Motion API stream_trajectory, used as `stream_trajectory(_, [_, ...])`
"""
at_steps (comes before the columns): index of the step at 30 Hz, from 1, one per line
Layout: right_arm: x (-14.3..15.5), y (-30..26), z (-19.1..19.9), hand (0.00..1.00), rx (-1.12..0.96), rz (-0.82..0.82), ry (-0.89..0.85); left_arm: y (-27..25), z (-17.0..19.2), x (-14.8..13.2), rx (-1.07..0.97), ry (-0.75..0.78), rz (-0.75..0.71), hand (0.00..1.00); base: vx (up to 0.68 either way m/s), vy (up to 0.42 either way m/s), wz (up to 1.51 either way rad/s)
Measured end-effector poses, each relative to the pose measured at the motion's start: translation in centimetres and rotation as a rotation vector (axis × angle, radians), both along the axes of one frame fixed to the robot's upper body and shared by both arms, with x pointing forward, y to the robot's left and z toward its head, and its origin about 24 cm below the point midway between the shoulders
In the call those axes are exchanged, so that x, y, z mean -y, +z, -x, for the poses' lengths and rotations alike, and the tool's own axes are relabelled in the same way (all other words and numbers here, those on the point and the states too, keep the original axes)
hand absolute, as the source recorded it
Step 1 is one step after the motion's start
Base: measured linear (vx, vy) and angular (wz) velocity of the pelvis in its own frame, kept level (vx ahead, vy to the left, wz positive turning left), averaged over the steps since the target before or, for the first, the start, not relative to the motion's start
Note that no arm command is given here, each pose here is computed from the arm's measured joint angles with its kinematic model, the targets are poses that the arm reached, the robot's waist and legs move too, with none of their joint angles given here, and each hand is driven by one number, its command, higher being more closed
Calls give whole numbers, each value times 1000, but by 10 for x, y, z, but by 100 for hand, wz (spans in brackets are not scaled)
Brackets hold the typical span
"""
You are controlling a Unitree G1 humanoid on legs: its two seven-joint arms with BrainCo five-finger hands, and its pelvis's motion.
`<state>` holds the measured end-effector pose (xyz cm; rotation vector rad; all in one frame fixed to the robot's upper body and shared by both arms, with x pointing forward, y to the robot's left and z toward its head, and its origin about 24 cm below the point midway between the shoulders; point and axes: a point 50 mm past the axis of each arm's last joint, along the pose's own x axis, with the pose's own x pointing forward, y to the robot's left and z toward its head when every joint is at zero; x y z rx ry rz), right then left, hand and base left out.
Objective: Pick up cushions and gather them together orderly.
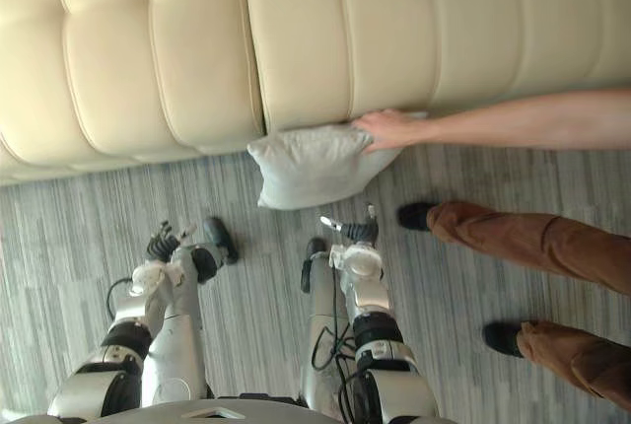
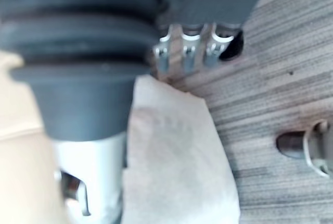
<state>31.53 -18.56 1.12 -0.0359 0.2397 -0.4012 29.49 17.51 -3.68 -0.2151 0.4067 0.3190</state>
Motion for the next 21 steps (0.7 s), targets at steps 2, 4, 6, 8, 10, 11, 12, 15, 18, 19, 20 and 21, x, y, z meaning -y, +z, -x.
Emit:
stream_trajectory(2, [-4, 12, -10, 0, 39, 1, 8, 13, -13, 7, 45, -4, 11, 0, -45, -64, 15])
stream_trajectory(4, [-9, 23, -17, 0, 74, 0, 7, 20, -19, 11, 69, -11, 16, 0, -15, -66, 7])
stream_trajectory(6, [-12, 29, -21, 0, 91, -5, 8, 27, -22, 14, 97, -25, 12, 0, 19, -60, 11])
stream_trajectory(8, [-11, 28, -20, 0, 89, -3, -2, 29, -23, 16, 109, -28, 17, 0, 32, -69, 6])
stream_trajectory(10, [-11, 27, -20, 0, 87, -2, -4, 30, -24, 18, 112, -33, 15, 0, 23, -59, 7])
stream_trajectory(11, [-12, 26, -19, 0, 84, -6, -3, 30, -24, 19, 113, -39, 12, 0, 28, -47, 6])
stream_trajectory(12, [-13, 24, -18, 0, 77, -10, -3, 30, -24, 21, 113, -49, 7, 0, 35, -40, 1])
stream_trajectory(15, [-11, 16, -12, 0, 53, -12, -8, 32, -24, 27, 126, -75, -2, 0, 33, -43, 1])
stream_trajectory(18, [-9, 6, -5, 0, 21, -10, -14, 33, -21, 29, 135, -93, -14, 0, 12, -40, 3])
stream_trajectory(19, [-7, -1, 0, 0, 1, -6, -17, 28, -18, 30, 121, -97, -15, 0, 4, -52, 3])
stream_trajectory(20, [-8, -3, 2, 0, -8, -8, -17, 26, -16, 29, 113, -96, -17, 0, 11, -47, 0])
stream_trajectory(21, [-8, -11, 8, 0, -31, -14, -17, 20, -10, 28, 91, -102, -32, 0, 28, -47, 3])
